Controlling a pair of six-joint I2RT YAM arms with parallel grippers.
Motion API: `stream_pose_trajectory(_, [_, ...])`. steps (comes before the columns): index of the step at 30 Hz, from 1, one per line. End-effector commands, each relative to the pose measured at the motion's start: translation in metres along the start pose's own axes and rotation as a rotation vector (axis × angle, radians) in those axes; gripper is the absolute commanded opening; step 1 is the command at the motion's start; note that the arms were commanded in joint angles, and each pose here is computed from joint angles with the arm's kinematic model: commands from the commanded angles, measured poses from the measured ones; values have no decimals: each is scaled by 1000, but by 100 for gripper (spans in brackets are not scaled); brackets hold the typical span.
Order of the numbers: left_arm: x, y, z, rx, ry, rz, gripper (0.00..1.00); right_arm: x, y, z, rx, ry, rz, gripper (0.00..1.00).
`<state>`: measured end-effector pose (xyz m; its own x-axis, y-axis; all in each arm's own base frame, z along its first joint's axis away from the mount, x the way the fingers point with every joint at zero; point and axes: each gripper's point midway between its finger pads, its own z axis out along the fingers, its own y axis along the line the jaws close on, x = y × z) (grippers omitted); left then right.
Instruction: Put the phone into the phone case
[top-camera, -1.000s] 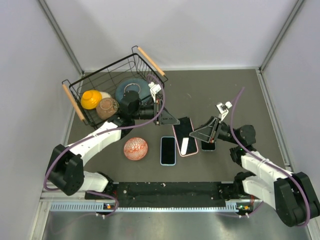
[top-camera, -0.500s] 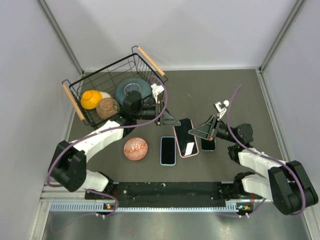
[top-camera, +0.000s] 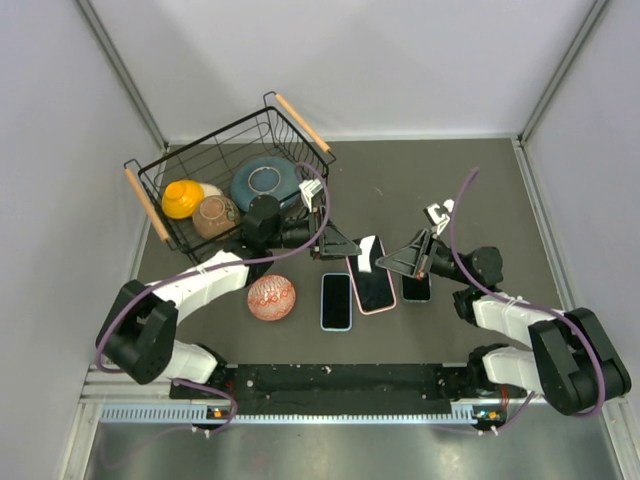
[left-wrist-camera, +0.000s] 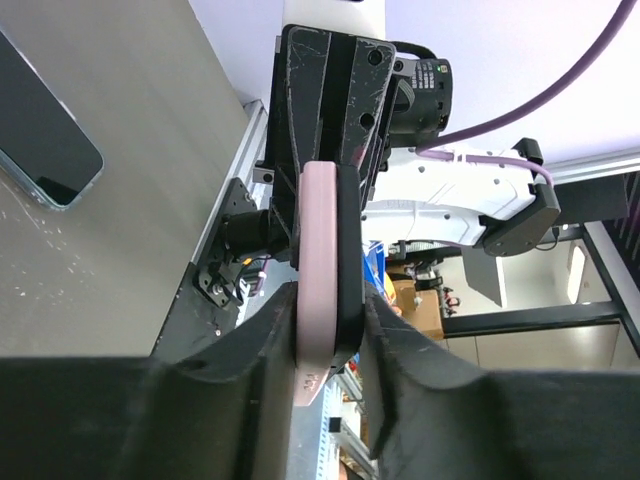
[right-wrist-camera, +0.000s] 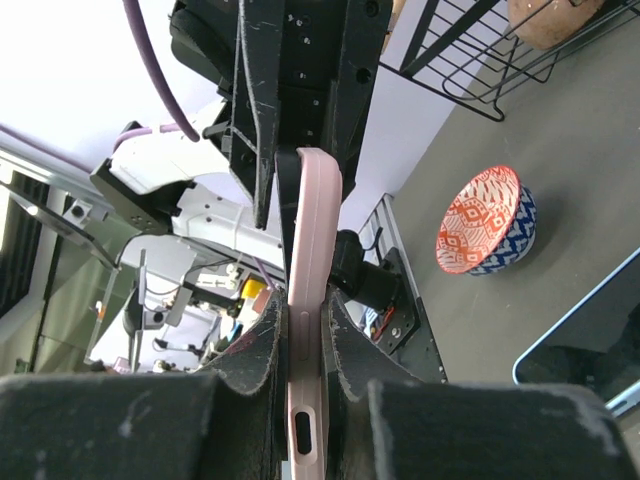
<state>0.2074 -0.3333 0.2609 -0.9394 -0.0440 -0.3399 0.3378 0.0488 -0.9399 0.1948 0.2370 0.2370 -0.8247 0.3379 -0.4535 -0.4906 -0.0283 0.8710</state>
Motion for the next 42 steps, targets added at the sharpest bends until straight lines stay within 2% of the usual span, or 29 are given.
stream_pose_trajectory(1, [-7, -37, -4, 90, -34, 87, 26, -16, 51, 0, -183, -68, -233, 1])
stream_pose_trajectory(2, [-7, -37, -4, 87, -35, 84, 4, -15, 51, -1, -185, -71, -231, 3])
stream_pose_trajectory(3, [-7, -36, -4, 82, -34, 92, 0, -14, 52, -2, -187, -73, -230, 6])
stream_pose_trajectory(4, [-6, -35, -3, 75, -23, 99, 0, -14, 51, -2, -186, -75, -223, 16])
stream_pose_trajectory(6, [-4, -25, -1, 28, 11, 124, 0, -14, 51, -2, -183, -76, -219, 25])
stream_pose_trajectory(7, [-3, -23, 1, 16, 25, 136, 0, -15, 51, -1, -184, -76, -218, 35])
stream_pose_trajectory(10, [0, -15, 4, -9, 65, 169, 0, -20, 47, 2, -173, -81, -202, 44])
stream_pose_trajectory(11, [0, -16, 4, -9, 74, 178, 0, -21, 46, 3, -171, -81, -199, 44])
stream_pose_trajectory(12, [1, -14, 5, -11, 85, 200, 0, -22, 40, 4, -157, -79, -184, 41])
stream_pose_trajectory(13, [3, -10, 5, -27, 98, 189, 0, -23, 38, 5, -154, -76, -191, 22])
stream_pose_trajectory(15, [1, -11, 4, -39, 100, 211, 0, -22, 31, 6, -143, -68, -182, 5])
stream_pose_trajectory(16, [2, -11, 3, -48, 105, 199, 0, -22, 27, 7, -136, -69, -163, 0])
stream_pose_trajectory(17, [1, -13, 3, -46, 105, 203, 4, -23, 28, 7, -138, -77, -158, 0])
stream_pose_trajectory(18, [1, -16, 2, -45, 99, 214, 13, -23, 30, 6, -146, -78, -167, 0])
stream_pose_trajectory(19, [-1, -17, 1, -49, 91, 219, 33, -23, 31, 6, -149, -78, -174, 0])
stream_pose_trajectory(21, [-5, -16, -1, -71, 62, 202, 44, -21, 34, 6, -157, -64, -185, 0])
stream_pose_trajectory(26, [-4, -23, -4, 4, 15, 117, 51, -16, 42, 2, -177, -47, -209, 0])
stream_pose_trajectory(34, [-5, -27, -5, 40, -24, 53, 52, -15, 50, 2, -194, -36, -212, 0])
stream_pose_trajectory(36, [-6, -28, -6, 38, -33, 51, 49, -13, 50, 1, -194, -37, -211, 0])
stream_pose_trajectory(38, [-6, -25, -4, 33, -33, 55, 42, -13, 50, 0, -192, -43, -209, 0])
stream_pose_trajectory(39, [-6, -23, -4, 27, -31, 56, 26, -13, 50, 0, -191, -44, -202, 0])
stream_pose_trajectory(40, [-6, -22, -2, 25, -20, 54, 17, -13, 50, 0, -192, -39, -202, 2])
stream_pose_trajectory(41, [-7, -21, -2, 25, -12, 70, 7, -13, 51, 1, -193, -36, -202, 7])
stream_pose_trajectory(42, [-6, -20, -1, 22, -3, 84, 1, -13, 51, 1, -189, -37, -197, 18])
